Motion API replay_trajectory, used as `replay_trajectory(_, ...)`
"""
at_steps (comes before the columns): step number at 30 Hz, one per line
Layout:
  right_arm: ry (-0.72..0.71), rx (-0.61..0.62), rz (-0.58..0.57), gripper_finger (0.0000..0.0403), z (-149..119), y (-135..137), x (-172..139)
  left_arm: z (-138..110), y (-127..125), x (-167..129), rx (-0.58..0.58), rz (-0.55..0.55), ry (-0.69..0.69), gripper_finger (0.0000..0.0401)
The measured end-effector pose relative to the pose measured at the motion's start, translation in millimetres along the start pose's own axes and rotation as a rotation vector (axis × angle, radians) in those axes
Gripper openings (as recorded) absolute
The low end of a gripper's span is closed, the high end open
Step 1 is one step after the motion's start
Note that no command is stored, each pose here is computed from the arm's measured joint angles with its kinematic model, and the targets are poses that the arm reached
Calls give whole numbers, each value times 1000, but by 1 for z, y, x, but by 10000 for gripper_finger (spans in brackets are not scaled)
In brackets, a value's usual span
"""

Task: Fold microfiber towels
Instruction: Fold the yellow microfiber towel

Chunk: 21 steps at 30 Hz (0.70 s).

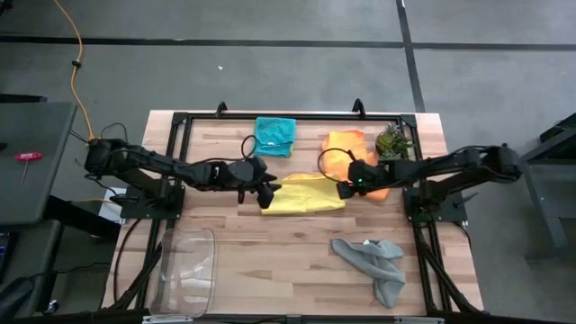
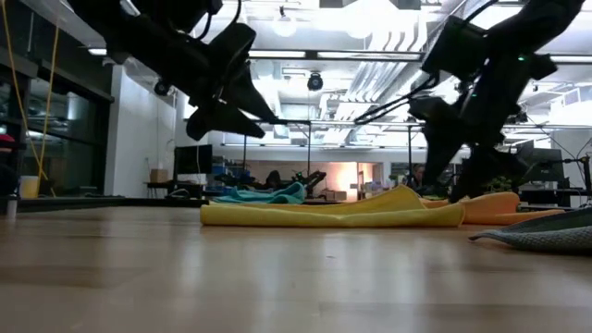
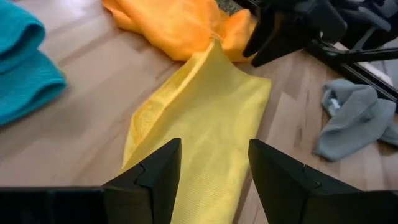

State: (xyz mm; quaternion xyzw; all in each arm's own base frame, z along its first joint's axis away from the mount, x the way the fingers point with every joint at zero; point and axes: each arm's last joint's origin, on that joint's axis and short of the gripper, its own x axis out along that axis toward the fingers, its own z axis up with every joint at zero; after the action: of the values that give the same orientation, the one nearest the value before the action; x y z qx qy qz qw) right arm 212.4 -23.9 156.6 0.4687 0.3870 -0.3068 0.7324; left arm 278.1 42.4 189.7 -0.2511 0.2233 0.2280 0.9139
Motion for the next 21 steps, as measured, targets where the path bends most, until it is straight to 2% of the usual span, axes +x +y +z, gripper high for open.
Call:
replay_trajectory(8,80,0,-87,231,-7,12,27,-8,-5,4,3,-8,31,176)
replay_trajectory(17,45,64,-170,231,-3,18,41,-9,-5,4,4,-6,34,176)
replay_trajectory(21,-33,109,-168,216,1,22,41,-9,-5,4,5,-6,36,176)
